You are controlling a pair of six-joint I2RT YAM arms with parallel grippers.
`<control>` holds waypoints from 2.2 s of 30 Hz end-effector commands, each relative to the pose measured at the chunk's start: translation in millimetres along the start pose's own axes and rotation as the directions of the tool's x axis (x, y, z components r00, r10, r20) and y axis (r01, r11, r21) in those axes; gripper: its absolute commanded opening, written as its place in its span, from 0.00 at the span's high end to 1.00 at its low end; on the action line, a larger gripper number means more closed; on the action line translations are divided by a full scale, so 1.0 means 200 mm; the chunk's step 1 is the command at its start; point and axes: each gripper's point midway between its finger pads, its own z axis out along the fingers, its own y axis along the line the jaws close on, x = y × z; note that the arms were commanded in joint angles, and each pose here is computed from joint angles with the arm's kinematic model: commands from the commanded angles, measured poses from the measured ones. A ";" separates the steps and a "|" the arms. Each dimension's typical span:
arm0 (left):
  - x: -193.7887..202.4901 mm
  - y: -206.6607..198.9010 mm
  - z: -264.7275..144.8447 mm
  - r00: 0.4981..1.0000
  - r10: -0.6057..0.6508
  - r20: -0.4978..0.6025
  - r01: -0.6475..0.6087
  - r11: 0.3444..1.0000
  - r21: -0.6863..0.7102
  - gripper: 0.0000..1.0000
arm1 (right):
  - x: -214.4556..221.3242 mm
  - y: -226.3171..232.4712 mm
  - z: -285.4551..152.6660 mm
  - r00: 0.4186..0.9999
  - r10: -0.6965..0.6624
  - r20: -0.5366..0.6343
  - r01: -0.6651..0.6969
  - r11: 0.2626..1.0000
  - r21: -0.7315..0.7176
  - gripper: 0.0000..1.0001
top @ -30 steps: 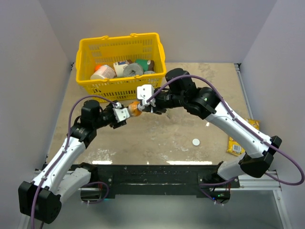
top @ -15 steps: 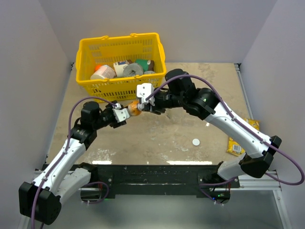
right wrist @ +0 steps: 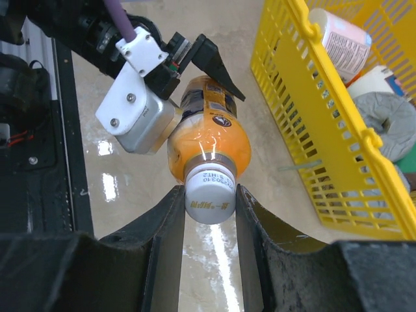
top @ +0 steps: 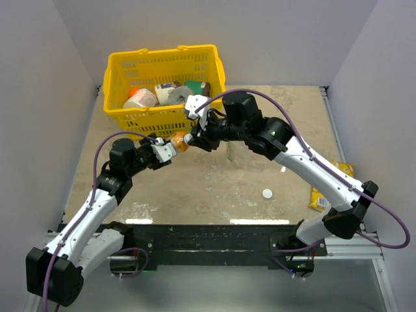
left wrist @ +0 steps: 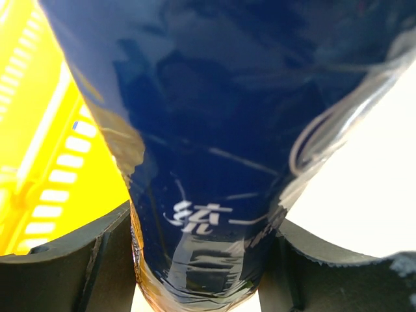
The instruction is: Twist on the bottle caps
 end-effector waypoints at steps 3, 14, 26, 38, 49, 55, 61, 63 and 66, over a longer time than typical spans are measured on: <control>-0.29 0.22 -0.07 0.966 0.179 0.187 -0.133 0.963 -0.234 1.00 | 0.06 0.04 0.12 0.976 0.211 -0.047 -0.213 0.976 -0.036 1.00; -0.39 0.39 -0.17 0.940 0.296 0.167 -0.201 0.881 -0.428 1.00 | 0.26 0.00 0.19 0.871 0.476 -0.124 -0.472 0.880 0.057 1.00; -0.34 0.42 -0.14 0.899 0.438 -0.019 -0.388 0.774 -0.500 1.00 | 0.31 -0.17 0.25 0.761 0.640 -0.105 -0.642 0.766 0.022 1.00; -0.24 0.48 -0.14 0.935 0.340 -0.097 -0.334 0.759 -0.559 1.00 | 0.28 -0.17 0.22 0.689 0.716 -0.109 -0.721 0.663 -0.204 1.00; -0.08 0.35 -0.08 0.971 0.208 -0.114 -0.237 0.863 -0.446 1.00 | 0.07 -0.24 -0.01 0.768 0.640 0.001 -0.622 0.747 -0.234 0.18; -0.03 0.29 -0.03 0.977 0.178 -0.118 -0.210 0.895 -0.394 1.00 | 0.07 -0.17 -0.18 0.866 0.499 -0.024 -0.488 0.835 -0.254 0.01; -0.04 0.20 0.04 0.990 0.123 -0.068 -0.138 0.948 -0.286 1.00 | 0.05 -0.22 -0.35 0.997 0.062 0.040 -0.059 0.995 -0.077 0.04; -0.05 0.14 0.06 0.995 0.091 -0.046 -0.099 0.968 -0.231 1.00 | 0.06 -0.24 -0.34 0.995 -0.087 0.043 0.087 0.996 -0.009 0.10; -0.11 0.07 0.08 0.999 0.045 0.010 -0.043 0.991 -0.130 1.00 | 0.06 -0.29 -0.38 0.947 -0.319 0.043 0.312 0.941 0.128 0.18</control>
